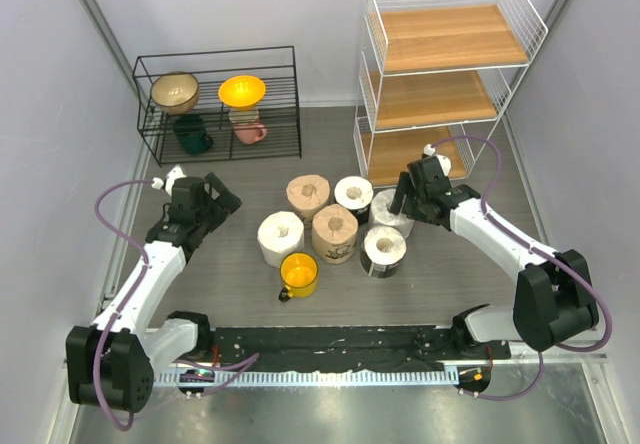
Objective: Place and organize the paper towels onto the shelf
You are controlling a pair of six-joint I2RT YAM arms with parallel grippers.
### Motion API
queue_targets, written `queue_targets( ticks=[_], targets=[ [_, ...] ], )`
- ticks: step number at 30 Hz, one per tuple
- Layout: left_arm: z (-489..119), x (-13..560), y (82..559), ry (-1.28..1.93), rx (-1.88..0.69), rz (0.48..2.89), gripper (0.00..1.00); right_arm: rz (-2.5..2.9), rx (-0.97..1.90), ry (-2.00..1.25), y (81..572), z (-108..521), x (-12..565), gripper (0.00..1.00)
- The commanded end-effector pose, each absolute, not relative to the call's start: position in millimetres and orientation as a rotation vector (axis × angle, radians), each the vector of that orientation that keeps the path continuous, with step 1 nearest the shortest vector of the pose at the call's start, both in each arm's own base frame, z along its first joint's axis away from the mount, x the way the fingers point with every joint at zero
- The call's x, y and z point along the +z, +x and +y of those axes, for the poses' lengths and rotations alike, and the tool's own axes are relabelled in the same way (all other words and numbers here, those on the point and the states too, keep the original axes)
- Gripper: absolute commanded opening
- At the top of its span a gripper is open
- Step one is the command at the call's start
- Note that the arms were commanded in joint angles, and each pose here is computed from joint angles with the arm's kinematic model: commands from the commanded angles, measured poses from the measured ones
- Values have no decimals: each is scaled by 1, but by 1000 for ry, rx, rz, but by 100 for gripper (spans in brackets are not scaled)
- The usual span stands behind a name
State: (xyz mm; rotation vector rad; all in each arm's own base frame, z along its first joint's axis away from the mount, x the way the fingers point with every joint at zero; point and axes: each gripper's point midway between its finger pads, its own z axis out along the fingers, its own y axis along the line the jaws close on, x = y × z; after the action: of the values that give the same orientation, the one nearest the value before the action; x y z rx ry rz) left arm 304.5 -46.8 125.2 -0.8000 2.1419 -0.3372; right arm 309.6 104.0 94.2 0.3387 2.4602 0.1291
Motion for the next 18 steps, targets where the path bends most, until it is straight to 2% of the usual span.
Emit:
queue_targets(
  ticks=[1, 18],
  targets=[
    [-52, 153, 311, -772, -386, 2090, 100, 2426, 109, 317, 321, 104, 107, 75],
    [-69, 123, 302, -795, -469, 2200, 100, 2462, 183, 343, 317, 116, 102, 75]
  ],
)
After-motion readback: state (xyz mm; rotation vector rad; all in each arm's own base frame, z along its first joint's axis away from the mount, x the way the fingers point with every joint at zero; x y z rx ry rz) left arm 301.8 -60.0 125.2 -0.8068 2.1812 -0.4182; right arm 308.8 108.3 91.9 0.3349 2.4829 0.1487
